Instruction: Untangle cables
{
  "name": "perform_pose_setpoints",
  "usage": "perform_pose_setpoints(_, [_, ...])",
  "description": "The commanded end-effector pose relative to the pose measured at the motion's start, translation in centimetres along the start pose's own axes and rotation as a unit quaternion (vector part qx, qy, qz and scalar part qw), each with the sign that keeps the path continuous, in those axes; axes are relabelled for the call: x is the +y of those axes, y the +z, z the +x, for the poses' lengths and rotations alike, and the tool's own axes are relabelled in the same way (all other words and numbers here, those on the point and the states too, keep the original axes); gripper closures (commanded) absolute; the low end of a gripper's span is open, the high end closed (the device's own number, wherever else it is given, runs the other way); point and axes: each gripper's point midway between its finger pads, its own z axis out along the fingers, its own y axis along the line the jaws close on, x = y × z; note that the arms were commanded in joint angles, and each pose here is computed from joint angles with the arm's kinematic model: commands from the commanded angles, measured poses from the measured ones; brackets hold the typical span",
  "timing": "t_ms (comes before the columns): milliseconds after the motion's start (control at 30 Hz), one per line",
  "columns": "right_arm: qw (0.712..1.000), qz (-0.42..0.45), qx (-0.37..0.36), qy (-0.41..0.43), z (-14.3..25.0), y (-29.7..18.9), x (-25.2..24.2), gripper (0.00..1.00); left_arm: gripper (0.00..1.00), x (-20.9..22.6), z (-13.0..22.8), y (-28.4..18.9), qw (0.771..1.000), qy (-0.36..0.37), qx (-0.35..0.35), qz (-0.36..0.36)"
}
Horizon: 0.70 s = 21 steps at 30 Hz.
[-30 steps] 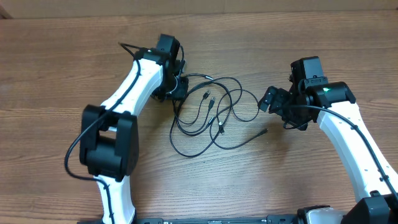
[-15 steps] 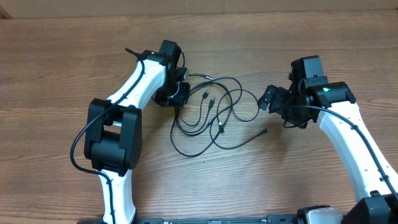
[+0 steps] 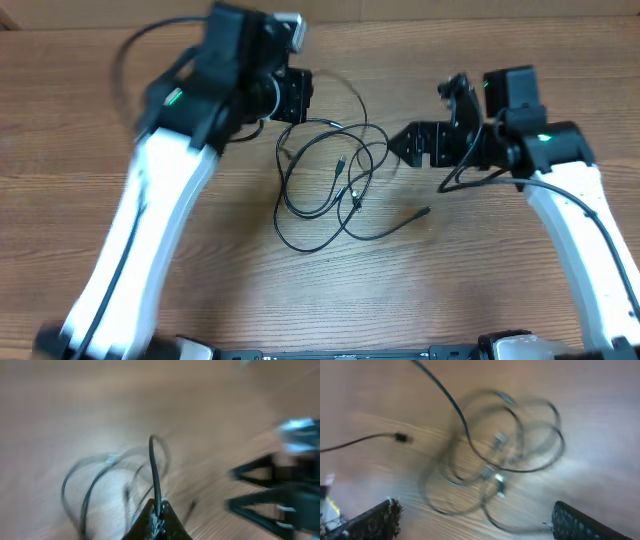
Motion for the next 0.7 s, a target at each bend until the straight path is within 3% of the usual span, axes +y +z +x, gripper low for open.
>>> perform_pose_setpoints(0, [0.993, -0.075, -0.053, -0.075, -2.0, -3.9, 5.0, 0.05, 0.96, -2.9, -1.8, -5.6, 0.997, -0.017, -0.07, 0.033])
perform_pose_setpoints(167, [0.973, -0.15, -0.065, -0.162, -1.6, -5.1, 9.1, 0.06, 0.96, -5.1, -2.5, -11.5, 0.989, -0.005, -0.137, 0.054])
perform_pose_setpoints(367, [0.952, -0.188, -0.061, -0.235, -0.6, -4.0, 13.3, 0.06, 0.96, -5.7, -2.5, -14.4, 0.984, -0.002, -0.168, 0.056])
perform_pose_setpoints(667, [0.953, -0.116, -0.029, -0.279, 0.2, 1.9, 13.9, 0.09, 0.96, -5.7, -2.2, -18.2, 0.979, -0.004, -0.194, 0.055])
